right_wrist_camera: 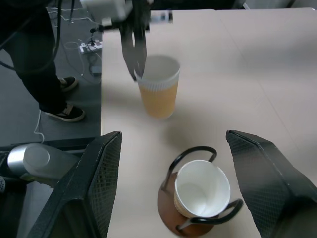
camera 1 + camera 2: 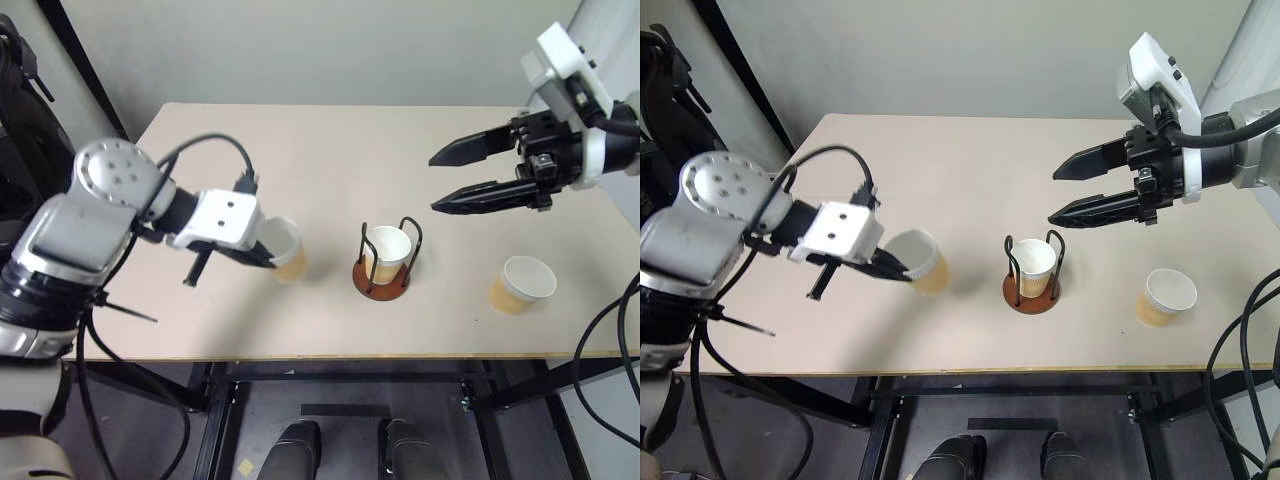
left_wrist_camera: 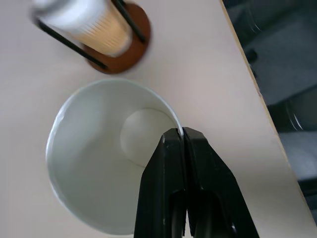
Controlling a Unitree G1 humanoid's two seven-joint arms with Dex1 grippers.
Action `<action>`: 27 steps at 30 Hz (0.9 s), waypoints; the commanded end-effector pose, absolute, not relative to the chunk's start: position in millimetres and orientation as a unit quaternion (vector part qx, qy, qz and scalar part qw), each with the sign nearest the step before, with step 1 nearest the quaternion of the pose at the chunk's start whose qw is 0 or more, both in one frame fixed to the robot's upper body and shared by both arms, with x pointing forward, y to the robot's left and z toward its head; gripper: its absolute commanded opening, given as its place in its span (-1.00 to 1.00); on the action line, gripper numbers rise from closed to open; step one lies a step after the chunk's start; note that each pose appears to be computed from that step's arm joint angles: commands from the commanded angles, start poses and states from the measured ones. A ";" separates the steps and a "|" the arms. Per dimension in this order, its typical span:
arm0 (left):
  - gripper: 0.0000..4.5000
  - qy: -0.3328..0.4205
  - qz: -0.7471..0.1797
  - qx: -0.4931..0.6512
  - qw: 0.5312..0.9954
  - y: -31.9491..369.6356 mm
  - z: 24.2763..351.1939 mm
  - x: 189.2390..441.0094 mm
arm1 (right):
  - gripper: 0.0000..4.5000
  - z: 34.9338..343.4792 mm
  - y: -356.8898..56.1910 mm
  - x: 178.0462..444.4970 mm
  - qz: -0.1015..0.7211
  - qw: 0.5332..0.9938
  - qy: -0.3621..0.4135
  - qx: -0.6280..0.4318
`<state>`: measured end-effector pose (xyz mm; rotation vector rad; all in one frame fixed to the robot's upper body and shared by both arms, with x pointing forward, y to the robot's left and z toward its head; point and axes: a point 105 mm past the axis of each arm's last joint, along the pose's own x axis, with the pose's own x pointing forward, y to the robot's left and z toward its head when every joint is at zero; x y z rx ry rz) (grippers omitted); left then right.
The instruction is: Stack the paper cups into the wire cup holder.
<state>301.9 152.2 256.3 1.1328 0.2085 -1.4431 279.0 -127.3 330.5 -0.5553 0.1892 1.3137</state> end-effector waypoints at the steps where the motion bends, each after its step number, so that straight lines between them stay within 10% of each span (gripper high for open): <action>1: -0.98 0.055 -0.617 0.482 0.619 150.3 291.7 308.7 | 0.54 336.6 -135.1 279.2 0.586 0.760 0.074 -0.272; 27: -0.98 -0.071 -0.720 0.479 0.497 9.9 340.5 332.9 | 0.54 330.1 -170.7 263.2 0.498 0.813 0.095 -0.285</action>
